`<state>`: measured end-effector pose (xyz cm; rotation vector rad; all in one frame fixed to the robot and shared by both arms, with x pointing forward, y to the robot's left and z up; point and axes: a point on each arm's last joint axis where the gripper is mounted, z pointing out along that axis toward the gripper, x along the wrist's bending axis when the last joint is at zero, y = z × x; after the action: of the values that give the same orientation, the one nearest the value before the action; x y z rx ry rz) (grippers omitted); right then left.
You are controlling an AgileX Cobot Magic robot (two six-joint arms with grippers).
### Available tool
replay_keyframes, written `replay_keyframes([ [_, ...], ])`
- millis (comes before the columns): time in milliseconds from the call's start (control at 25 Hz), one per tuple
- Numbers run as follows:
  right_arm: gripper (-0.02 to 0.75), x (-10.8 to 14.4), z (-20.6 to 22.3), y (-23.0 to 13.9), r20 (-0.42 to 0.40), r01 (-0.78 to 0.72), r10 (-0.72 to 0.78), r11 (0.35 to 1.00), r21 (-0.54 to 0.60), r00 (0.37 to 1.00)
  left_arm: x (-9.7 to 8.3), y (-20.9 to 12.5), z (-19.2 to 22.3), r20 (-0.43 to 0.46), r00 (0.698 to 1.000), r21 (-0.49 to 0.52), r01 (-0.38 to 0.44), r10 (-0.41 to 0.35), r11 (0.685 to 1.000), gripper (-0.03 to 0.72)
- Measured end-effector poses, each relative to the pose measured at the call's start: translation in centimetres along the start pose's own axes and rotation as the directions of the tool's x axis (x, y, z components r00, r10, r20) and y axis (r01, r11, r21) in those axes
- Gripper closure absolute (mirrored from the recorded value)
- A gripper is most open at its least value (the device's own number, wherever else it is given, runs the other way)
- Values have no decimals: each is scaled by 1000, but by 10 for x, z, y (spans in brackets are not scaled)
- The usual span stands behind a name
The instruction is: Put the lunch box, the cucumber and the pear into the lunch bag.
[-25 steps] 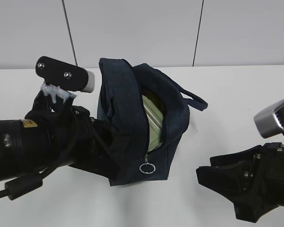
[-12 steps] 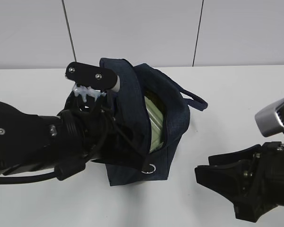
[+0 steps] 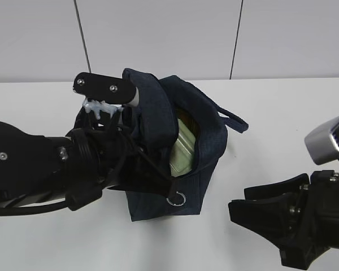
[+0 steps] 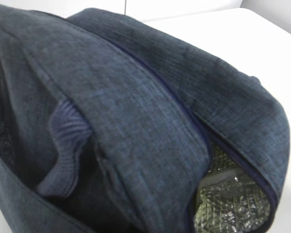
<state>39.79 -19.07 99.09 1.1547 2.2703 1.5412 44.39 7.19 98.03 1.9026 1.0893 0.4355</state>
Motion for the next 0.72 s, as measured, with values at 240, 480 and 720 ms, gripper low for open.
replay_keyframes([
  [240, 421, 0, 0, -1, -4, 55, -55, 998, 6, 998, 4, 1, 1, -10, 998, 3, -58, 58, 998, 683],
  [480, 421, 4, 6, -4, -82, 139, -138, 990, 14, 987, 20, 4, 0, -18, 997, 26, -75, 75, 997, 685],
  [720, 421, 0, 21, -14, -146, 163, -152, 984, 67, 978, 32, 3, 0, -2, 996, 70, -93, 93, 993, 685],
])
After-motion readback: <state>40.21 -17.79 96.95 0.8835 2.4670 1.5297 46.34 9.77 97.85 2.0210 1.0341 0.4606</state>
